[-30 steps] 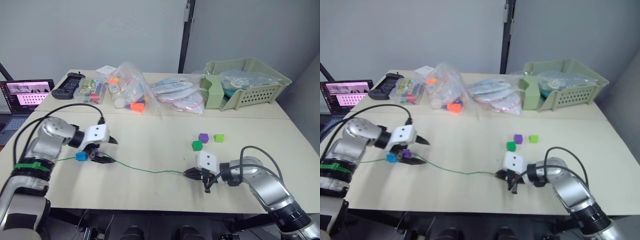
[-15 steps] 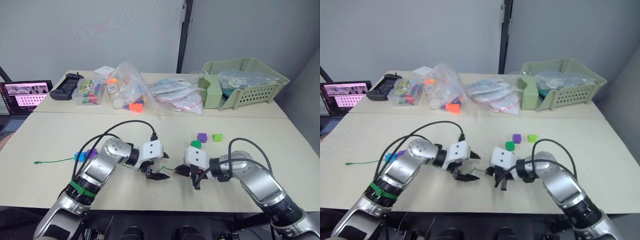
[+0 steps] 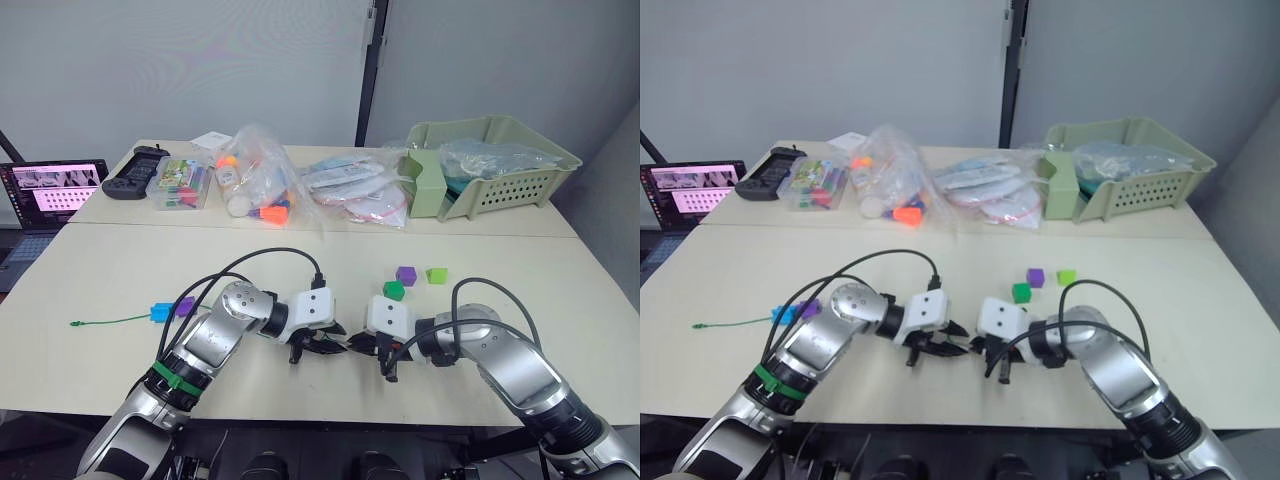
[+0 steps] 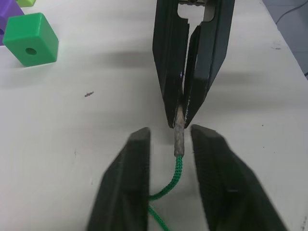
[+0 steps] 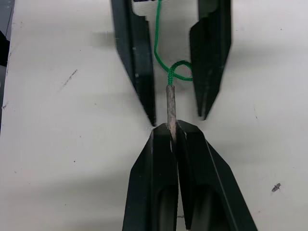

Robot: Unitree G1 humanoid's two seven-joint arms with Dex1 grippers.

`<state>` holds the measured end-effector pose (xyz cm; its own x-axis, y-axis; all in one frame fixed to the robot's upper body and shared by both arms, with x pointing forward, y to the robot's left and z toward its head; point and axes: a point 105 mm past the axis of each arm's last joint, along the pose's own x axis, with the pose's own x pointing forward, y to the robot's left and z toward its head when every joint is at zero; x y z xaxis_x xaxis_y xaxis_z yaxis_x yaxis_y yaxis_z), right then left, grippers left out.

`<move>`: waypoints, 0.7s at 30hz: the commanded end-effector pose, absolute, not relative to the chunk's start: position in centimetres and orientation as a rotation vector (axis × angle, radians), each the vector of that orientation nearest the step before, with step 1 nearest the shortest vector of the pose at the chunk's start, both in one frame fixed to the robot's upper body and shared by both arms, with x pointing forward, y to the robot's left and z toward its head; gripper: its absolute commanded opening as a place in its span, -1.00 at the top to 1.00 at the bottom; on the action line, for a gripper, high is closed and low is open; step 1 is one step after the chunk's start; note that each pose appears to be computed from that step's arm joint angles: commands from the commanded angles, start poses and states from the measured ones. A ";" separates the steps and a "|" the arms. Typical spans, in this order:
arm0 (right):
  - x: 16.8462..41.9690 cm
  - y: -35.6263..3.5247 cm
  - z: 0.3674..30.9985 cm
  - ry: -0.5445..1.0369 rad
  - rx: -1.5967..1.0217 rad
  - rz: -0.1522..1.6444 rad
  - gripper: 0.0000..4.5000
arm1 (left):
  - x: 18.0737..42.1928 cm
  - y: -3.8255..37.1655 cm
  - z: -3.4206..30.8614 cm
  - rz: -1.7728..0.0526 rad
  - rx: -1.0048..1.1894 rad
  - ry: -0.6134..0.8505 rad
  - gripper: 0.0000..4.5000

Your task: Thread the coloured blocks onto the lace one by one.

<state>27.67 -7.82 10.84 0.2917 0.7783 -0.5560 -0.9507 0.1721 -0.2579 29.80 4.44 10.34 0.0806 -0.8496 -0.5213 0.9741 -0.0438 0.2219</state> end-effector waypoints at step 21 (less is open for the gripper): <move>27.5 -8.7 12.6 0.286 -0.605 1.210 -0.02 | 29.8 4.5 11.7 -1.504 0.639 0.206 1.00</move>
